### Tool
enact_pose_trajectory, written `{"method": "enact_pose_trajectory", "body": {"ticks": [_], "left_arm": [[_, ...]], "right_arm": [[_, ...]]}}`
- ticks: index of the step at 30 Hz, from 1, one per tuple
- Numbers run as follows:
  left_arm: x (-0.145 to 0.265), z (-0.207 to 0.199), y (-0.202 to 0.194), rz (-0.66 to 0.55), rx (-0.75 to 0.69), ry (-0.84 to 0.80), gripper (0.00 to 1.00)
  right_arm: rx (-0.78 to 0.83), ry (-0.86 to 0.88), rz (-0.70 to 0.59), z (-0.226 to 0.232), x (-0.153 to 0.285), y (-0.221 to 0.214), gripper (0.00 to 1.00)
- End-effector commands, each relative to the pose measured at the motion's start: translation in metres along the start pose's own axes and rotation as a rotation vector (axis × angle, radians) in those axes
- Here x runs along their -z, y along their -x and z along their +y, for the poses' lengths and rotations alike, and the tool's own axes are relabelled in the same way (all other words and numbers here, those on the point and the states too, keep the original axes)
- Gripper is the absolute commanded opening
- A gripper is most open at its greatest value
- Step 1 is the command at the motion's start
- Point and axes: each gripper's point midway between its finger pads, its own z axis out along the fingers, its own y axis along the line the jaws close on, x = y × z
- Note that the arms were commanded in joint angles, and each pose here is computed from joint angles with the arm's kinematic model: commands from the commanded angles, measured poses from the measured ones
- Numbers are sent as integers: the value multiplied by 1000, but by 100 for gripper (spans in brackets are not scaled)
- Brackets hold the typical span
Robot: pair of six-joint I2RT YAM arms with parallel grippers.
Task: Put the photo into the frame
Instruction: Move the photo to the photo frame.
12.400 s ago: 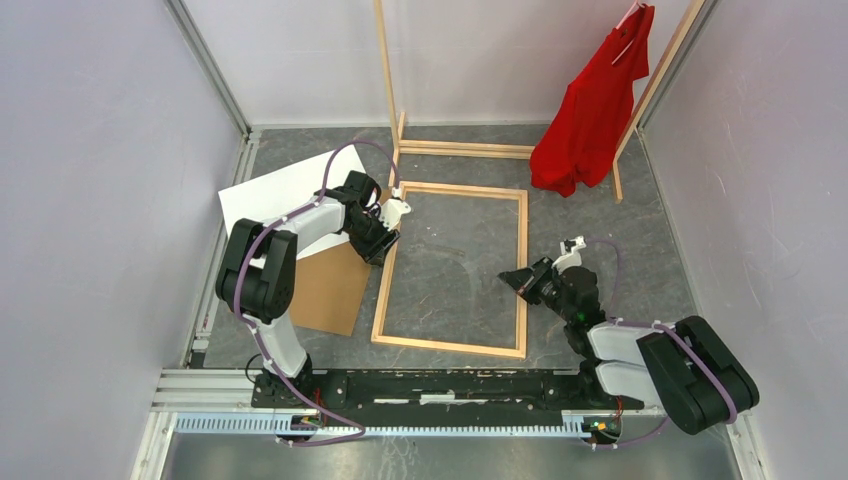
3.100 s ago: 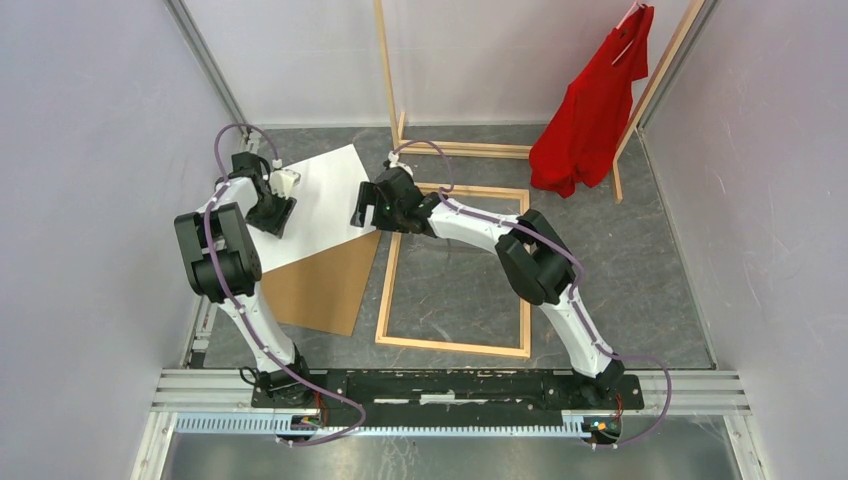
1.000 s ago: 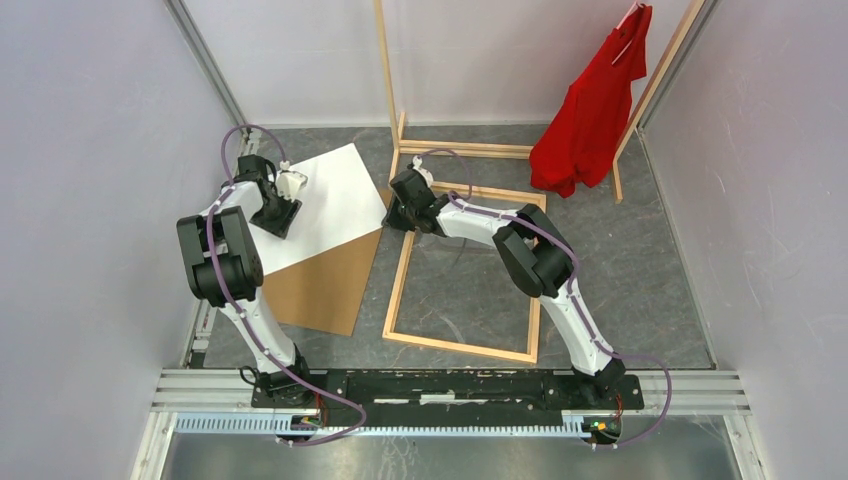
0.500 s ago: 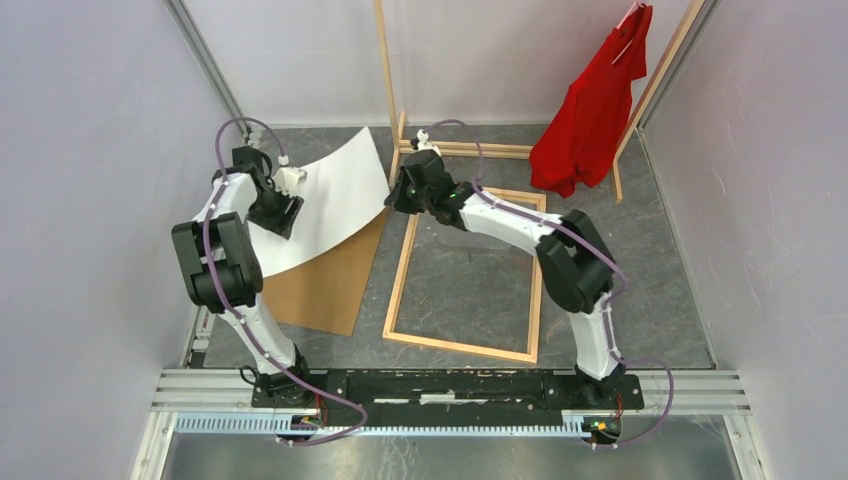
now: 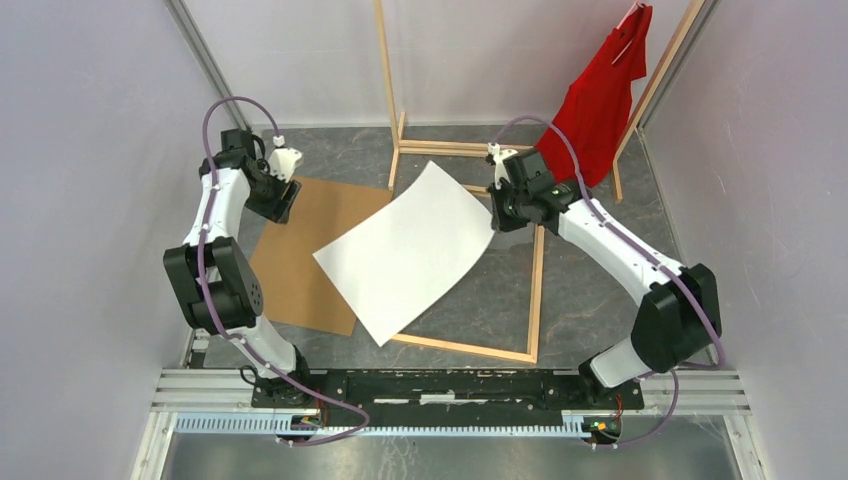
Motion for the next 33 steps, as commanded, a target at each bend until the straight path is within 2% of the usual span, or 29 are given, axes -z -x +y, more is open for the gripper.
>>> {"method": "enact_pose_trajectory", "body": {"ticks": [1, 6, 11, 12, 15, 17, 19, 21, 25, 29, 33], "left_arm": [[8, -15, 9, -20, -69, -28, 66], [3, -25, 11, -3, -95, -39, 66], [-14, -48, 0, 58, -149, -85, 65], [-18, -54, -1, 67, -163, -92, 65], [-33, -80, -7, 82, -195, -134, 64], [-43, -105, -6, 87, -241, -160, 64], [-51, -124, -6, 93, -275, -178, 64], [-58, -141, -6, 99, -301, -194, 64], [-70, -160, -2, 104, -325, -216, 62], [-77, -161, 8, 89, -347, -179, 60], [-80, -158, 21, 64, -351, -159, 59]], "right_arm": [[248, -176, 154, -42, 25, -33, 0], [330, -403, 234, -82, 27, -25, 0], [385, -511, 293, -100, 17, -18, 0], [395, -537, 296, -104, 16, -16, 3], [404, -660, 297, -116, 17, -3, 15], [410, -743, 260, -121, 20, 11, 29], [402, -794, 219, -121, 25, 26, 39], [376, -795, 171, -116, 26, 40, 61], [287, -802, 75, -111, 36, 47, 81], [130, -589, -6, -85, 39, 11, 89], [-111, -106, -65, -12, 43, -55, 91]]}}
